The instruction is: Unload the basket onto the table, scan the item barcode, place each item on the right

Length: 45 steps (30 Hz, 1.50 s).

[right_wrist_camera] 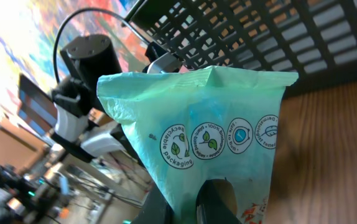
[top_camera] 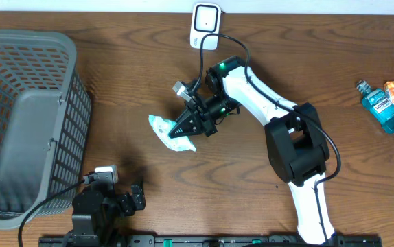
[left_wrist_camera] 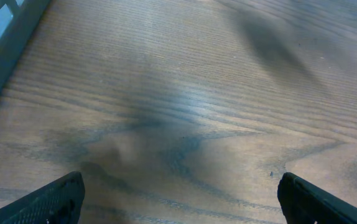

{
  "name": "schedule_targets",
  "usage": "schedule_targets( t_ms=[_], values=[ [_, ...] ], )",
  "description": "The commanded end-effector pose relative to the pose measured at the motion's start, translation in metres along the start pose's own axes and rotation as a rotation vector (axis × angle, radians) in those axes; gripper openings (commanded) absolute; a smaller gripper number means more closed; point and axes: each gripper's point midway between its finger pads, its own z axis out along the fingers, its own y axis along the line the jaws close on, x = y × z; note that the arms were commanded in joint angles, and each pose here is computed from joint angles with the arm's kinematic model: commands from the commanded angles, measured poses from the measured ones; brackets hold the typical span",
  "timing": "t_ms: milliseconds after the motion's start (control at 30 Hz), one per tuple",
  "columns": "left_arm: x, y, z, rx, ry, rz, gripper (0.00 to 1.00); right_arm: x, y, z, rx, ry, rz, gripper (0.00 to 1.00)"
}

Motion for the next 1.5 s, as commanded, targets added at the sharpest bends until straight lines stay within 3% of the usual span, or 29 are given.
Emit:
schedule_targets(
  t_ms=[0, 233, 400, 467, 600, 700, 867, 1167, 1467],
  values=[
    [0.011, 0.001, 0.002, 0.000, 0.040, -0.005, 0.99, -0.012, 0.009, 0.002, -0.010, -0.040, -0.136, 0.01],
    [0.011, 0.001, 0.002, 0.000, 0.040, -0.005, 0.99, 0.011, 0.003, -0.011, 0.041, 0.099, 0.013, 0.01],
    [0.011, 0.001, 0.002, 0.000, 0.040, -0.005, 0.99, 0.021, -0.021, -0.048, 0.209, 0.248, 0.173, 0.01],
    [0.011, 0.001, 0.002, 0.000, 0.040, -0.005, 0.99, 0.024, -0.053, -0.074, 0.400, 0.332, 0.258, 0.01],
    [0.011, 0.001, 0.002, 0.001, 0.040, -0.005, 0.99, 0.037, -0.135, -0.175, 1.173, 0.443, 0.525, 0.01],
    [0.011, 0.001, 0.002, 0.000, 0.040, -0.005, 0.99, 0.034, -0.144, -0.216, 1.432, 0.542, 0.467, 0.01],
    [0.011, 0.001, 0.002, 0.000, 0.040, -0.005, 0.99, 0.020, -0.153, -0.261, 1.725, 0.562, 0.411, 0.01],
    [0.011, 0.001, 0.002, 0.000, 0.040, -0.005, 0.99, -0.032, -0.173, -0.293, 1.909, 0.479, 0.169, 0.01],
    [0.011, 0.001, 0.002, 0.000, 0.040, -0.005, 0.99, -0.077, -0.190, -0.315, 2.023, 0.535, -0.075, 0.01]
  ],
)
